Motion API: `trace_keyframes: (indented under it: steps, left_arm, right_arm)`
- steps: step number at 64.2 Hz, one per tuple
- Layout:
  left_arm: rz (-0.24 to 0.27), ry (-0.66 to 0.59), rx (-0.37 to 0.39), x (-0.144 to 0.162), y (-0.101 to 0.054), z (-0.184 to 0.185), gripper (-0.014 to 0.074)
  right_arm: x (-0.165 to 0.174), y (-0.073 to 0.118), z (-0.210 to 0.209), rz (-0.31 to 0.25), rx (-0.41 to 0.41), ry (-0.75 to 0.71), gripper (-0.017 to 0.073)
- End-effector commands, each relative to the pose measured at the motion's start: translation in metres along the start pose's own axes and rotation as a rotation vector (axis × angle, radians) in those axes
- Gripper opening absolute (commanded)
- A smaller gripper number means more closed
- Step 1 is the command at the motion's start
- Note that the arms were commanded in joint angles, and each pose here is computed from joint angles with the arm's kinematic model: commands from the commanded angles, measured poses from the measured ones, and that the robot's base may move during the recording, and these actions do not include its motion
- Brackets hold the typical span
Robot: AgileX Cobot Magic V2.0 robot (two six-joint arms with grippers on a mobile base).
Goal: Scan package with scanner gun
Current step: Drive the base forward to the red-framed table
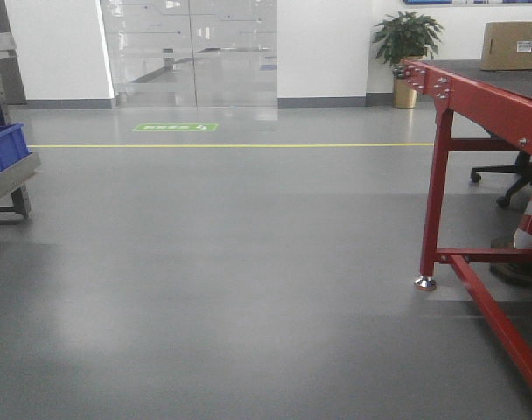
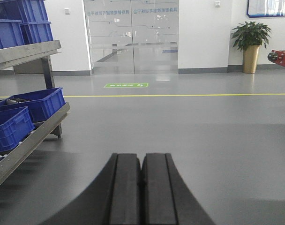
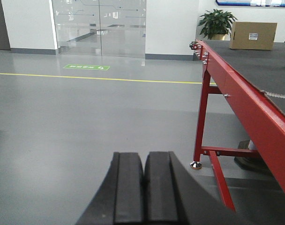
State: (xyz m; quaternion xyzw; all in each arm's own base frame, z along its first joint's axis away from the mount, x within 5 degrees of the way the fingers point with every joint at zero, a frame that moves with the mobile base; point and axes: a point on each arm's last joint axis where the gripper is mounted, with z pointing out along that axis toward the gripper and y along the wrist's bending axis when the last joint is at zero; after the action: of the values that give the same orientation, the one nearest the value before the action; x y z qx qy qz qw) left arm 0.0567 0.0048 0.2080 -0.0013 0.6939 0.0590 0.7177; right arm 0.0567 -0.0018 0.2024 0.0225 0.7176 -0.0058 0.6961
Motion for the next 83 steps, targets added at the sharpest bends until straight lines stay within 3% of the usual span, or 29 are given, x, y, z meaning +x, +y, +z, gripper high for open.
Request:
trace_keyframes:
  steps: [1, 83]
  left_arm:
    - [-0.01, -0.023, -0.005, -0.0027, 0.0004, -0.0004, -0.0111]
    - [-0.01, -0.023, -0.005, -0.0027, 0.0004, -0.0004, -0.0111]
  right_arm:
    - [-0.0015, 0.0, -0.0003, -0.005, 0.0, -0.015, -0.016]
    - [-0.002, -0.0007, -0.0003, -0.005, 0.011, -0.021, -0.016]
